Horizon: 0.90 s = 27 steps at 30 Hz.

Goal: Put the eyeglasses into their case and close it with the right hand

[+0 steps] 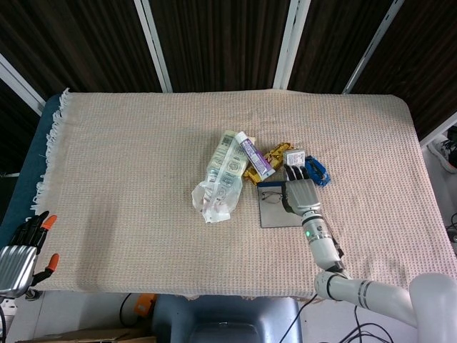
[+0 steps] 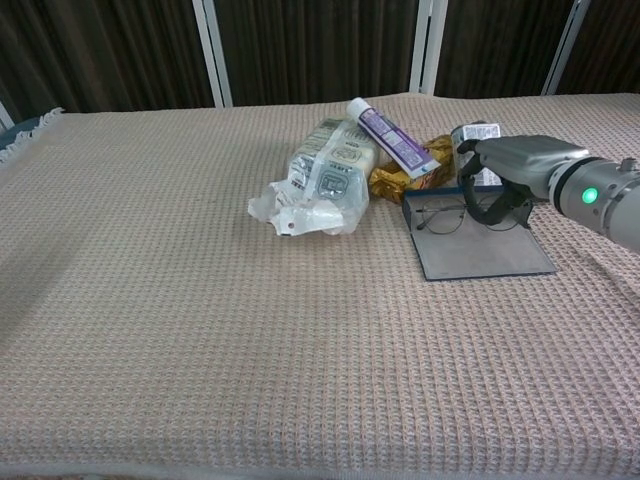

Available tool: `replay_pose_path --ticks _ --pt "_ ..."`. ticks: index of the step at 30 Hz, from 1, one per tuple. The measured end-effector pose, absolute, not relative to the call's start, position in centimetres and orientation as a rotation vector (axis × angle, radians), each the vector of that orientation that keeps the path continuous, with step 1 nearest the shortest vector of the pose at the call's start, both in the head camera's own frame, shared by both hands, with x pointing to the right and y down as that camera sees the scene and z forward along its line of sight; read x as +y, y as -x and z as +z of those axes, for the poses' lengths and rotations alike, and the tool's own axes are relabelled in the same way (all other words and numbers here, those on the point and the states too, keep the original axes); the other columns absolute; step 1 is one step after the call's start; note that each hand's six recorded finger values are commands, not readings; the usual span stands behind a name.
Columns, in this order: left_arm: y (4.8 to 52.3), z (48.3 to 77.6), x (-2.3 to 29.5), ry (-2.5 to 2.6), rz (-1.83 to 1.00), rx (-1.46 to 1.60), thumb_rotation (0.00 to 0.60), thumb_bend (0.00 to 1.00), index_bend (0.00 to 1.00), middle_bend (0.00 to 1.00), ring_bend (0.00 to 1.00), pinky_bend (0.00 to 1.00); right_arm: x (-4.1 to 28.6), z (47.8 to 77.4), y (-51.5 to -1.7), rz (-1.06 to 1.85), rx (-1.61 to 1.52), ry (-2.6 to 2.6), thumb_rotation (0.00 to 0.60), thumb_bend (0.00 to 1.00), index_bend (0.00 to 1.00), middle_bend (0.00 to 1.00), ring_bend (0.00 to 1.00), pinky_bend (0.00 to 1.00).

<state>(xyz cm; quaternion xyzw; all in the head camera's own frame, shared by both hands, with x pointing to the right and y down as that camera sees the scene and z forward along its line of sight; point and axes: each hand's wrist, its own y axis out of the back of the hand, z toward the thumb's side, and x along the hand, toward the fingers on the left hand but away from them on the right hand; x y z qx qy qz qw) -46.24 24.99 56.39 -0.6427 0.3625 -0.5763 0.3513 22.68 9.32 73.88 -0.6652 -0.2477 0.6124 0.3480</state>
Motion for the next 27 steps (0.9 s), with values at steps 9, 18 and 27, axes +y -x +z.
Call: replay_pose_path --ticks 9,18,27 --pt "46.3 56.3 25.0 1.668 -1.49 0.94 0.6 0.41 0.0 0.0 0.0 0.12 9.3 74.2 -22.1 1.576 -0.608 1.682 0.6 0.54 0.46 0.14 0.0 0.0" --pt "46.3 56.3 25.0 1.667 -1.489 0.942 0.6 0.41 0.0 0.0 0.0 0.12 9.0 73.6 -22.1 1.557 -0.621 1.68 0.6 0.38 0.37 0.11 0.0 0.0" --pt "46.3 56.2 25.0 1.668 -1.486 0.944 0.6 0.41 0.0 0.0 0.0 0.12 9.1 71.9 -23.2 1.527 -0.629 1.651 0.6 0.29 0.29 0.06 0.0 0.0"
